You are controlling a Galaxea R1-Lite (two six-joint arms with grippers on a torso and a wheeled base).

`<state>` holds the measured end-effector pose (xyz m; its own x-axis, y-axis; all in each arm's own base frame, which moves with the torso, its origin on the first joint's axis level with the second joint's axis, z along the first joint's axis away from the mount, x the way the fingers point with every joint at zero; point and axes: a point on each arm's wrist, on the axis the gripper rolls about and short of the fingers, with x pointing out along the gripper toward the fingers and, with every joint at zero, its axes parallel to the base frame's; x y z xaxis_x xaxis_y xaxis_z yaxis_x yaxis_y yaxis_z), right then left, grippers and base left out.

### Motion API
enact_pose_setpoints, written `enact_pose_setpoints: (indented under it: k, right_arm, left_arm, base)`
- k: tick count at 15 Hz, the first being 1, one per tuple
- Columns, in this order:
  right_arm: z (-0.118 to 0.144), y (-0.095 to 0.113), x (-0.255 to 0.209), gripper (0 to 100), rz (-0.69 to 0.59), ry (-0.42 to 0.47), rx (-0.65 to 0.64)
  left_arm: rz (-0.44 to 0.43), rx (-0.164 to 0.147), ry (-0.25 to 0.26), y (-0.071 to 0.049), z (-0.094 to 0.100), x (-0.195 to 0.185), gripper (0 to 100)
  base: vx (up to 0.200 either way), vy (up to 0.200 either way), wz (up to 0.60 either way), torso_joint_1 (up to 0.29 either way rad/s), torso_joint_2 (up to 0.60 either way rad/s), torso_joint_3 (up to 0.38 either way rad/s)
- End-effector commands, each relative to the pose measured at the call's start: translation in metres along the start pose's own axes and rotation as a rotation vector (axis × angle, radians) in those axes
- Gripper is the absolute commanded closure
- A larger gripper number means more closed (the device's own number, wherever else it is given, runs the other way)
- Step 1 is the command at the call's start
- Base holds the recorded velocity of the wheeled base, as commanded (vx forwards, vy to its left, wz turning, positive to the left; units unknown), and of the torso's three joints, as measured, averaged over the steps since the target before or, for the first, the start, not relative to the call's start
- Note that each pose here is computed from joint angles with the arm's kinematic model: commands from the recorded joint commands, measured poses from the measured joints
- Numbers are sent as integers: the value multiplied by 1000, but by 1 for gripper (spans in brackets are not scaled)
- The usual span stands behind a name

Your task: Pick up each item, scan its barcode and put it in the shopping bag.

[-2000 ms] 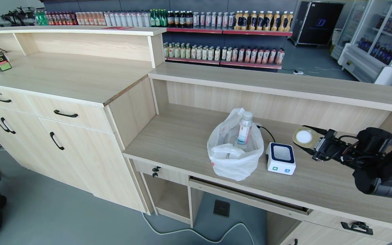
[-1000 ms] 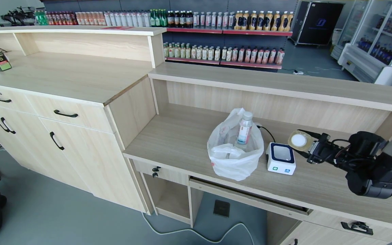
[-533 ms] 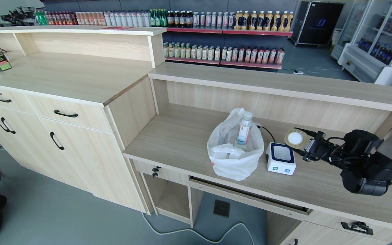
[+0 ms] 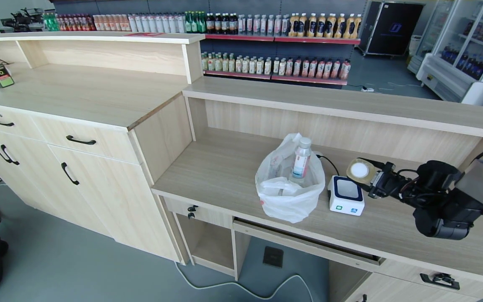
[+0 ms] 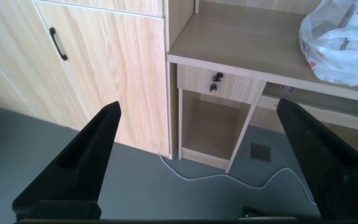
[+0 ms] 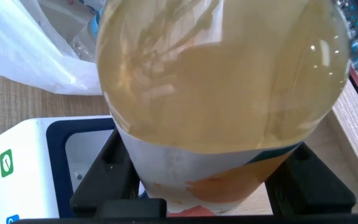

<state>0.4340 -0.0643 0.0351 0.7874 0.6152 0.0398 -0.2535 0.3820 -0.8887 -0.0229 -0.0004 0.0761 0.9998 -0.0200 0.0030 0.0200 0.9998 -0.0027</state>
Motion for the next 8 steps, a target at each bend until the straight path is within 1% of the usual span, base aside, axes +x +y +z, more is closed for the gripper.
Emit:
enact_pose_setpoints:
  k: [1,4,8]
  right_arm:
    - [-2,3,4,100,1,-7,4]
    - [-6,6,10,100,-1,-15,10]
    - [-5,11,18,100,7,-32,11]
  left_arm:
    - [0,0,1,0,0,0,0]
    - [0,0,1,0,0,0,0]
    - [0,0,1,0,0,0,0]
  base:
    - [0,0,0,0,0,0]
    - [0,0,0,0,0,0]
    - [0,0,0,0,0,0]
